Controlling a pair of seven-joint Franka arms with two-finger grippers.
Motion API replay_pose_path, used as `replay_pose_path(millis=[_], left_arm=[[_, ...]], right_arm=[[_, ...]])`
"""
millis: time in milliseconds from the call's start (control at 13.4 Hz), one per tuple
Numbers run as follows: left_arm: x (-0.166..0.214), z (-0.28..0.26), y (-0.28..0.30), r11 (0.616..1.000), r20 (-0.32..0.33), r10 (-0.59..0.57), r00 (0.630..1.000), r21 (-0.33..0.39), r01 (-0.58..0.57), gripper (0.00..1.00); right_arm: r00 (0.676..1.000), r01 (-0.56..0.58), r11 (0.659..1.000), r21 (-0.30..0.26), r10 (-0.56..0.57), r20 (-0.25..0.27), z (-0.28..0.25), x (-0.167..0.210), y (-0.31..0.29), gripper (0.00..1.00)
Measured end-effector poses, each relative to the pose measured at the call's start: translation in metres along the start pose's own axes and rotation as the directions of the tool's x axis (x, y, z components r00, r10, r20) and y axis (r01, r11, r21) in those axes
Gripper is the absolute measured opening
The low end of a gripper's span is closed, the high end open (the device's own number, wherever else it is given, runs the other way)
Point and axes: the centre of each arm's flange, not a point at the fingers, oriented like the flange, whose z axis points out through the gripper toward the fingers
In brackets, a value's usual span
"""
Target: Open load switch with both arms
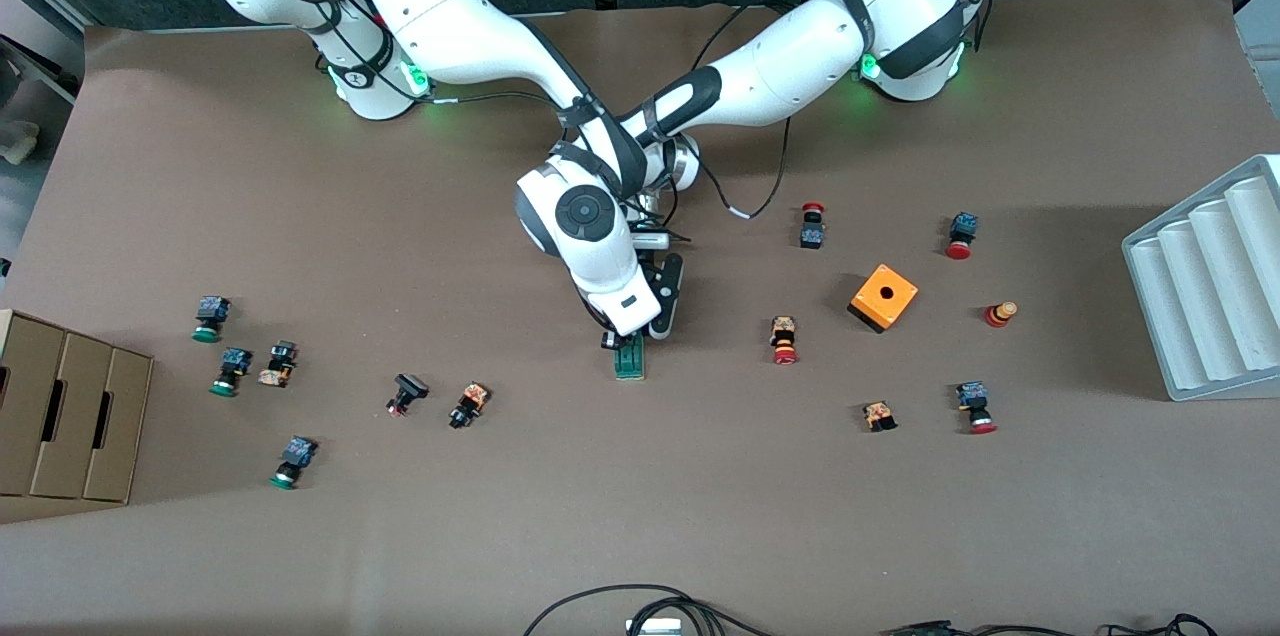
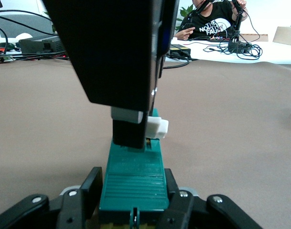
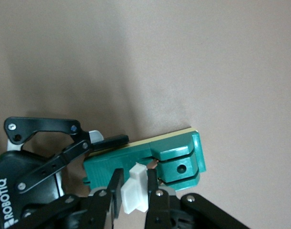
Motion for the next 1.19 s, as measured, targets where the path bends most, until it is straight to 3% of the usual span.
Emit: replay_pose_path(millis=[521,670,819,1191], left_arm=[[0.0,0.0,0.0,1.0,0.0,0.0,1.0,0.0,0.0,0.57],[0.0,0.0,0.0,1.0,0.0,0.0,1.0,0.0,0.0,0.58],[0.0,0.0,0.0,1.0,0.0,0.0,1.0,0.0,0.0,0.58],[0.0,0.0,0.0,1.0,-0.001,0.0,1.0,0.001,0.0,0.58]], right_arm=[[1.0,0.001,1.0,0.006,-0.001,0.004,0.001,0.0,-0.002,0.28],[1.0,0.003,1.0,0.026,-0.004,0.024,0.006,-0.003,-0.008,0.4],[1.0,0.004,0.999,0.033,-0.005,0.031,0.006,-0.003,-0.009,0.45],[0.997,-0.007,0.998,0.07,0.002,0.072,-0.002,-0.01,-0.011,0.44]])
